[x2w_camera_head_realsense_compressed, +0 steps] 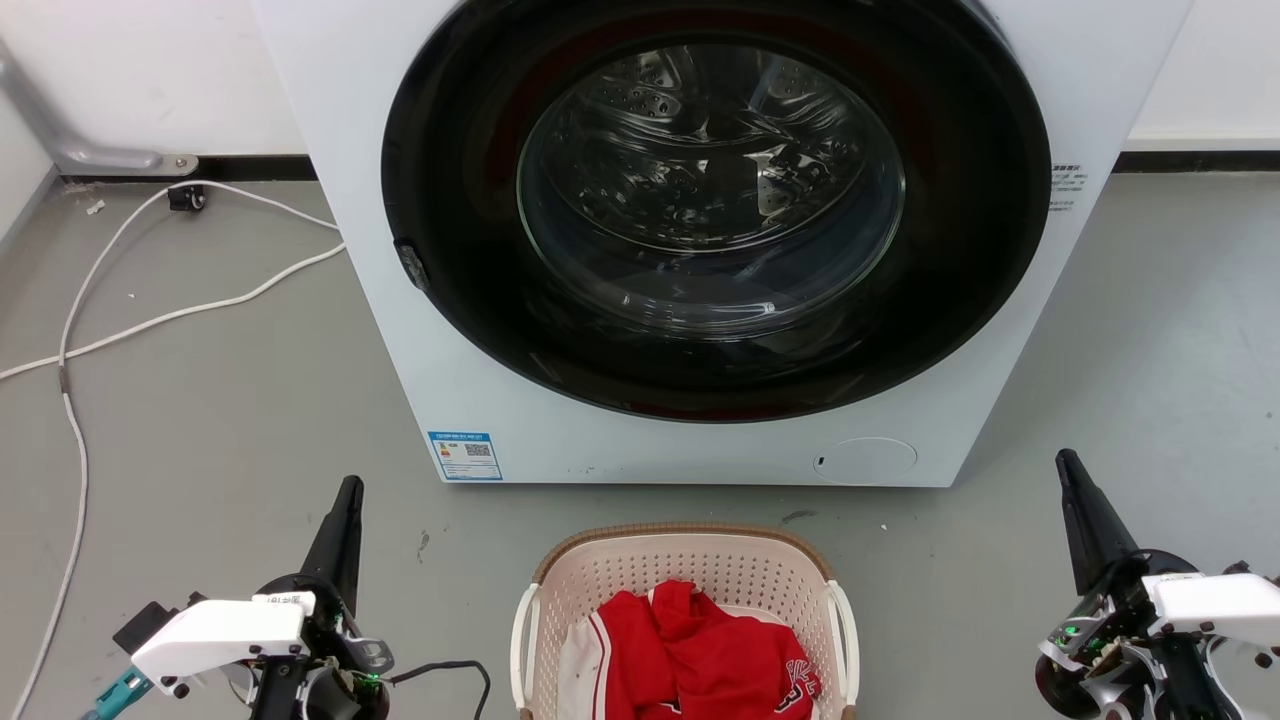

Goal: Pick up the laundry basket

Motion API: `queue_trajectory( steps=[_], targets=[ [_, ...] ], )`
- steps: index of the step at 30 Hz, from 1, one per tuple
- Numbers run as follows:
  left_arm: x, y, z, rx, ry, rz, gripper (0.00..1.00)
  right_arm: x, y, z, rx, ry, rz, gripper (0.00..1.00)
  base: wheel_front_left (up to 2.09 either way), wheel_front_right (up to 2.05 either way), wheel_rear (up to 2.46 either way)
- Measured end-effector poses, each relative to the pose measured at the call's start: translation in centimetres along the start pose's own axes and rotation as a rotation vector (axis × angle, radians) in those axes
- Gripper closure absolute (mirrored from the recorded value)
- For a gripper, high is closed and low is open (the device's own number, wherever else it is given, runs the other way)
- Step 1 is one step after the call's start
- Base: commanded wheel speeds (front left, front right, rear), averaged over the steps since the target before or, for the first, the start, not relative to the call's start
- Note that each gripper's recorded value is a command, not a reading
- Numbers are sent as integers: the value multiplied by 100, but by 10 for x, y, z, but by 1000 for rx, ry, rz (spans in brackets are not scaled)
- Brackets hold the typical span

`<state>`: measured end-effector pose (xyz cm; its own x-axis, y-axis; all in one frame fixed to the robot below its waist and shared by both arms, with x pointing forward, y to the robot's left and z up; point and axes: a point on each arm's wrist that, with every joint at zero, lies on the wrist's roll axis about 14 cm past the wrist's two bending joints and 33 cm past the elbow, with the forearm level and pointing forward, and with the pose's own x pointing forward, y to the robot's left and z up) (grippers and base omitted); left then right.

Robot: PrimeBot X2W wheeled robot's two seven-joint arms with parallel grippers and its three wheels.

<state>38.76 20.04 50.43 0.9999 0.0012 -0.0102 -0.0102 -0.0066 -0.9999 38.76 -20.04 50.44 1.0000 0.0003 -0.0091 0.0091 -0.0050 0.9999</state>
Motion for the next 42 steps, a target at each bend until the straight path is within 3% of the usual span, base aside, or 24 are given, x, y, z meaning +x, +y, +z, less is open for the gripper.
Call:
queue_trajectory(
  steps=[30, 31, 36, 42],
  targets=[
    [0, 0, 0, 1, 1, 0, 100, 0, 0, 0, -3, -1, 0, 100, 0, 0, 0],
    [-1, 3, 0, 0, 1, 8, 0, -1, -3, 0, -2, -2, -8, 0, 0, 0, 0],
    [-13, 28, -1, -12, -6, 84, 0, -14, -29, 1, 6, -10, -86, 0, 0, 0, 0],
    [-13, 24, 1, 15, -29, 71, 0, -14, -23, 2, -7, -31, -68, 0, 0, 0, 0]
  ],
)
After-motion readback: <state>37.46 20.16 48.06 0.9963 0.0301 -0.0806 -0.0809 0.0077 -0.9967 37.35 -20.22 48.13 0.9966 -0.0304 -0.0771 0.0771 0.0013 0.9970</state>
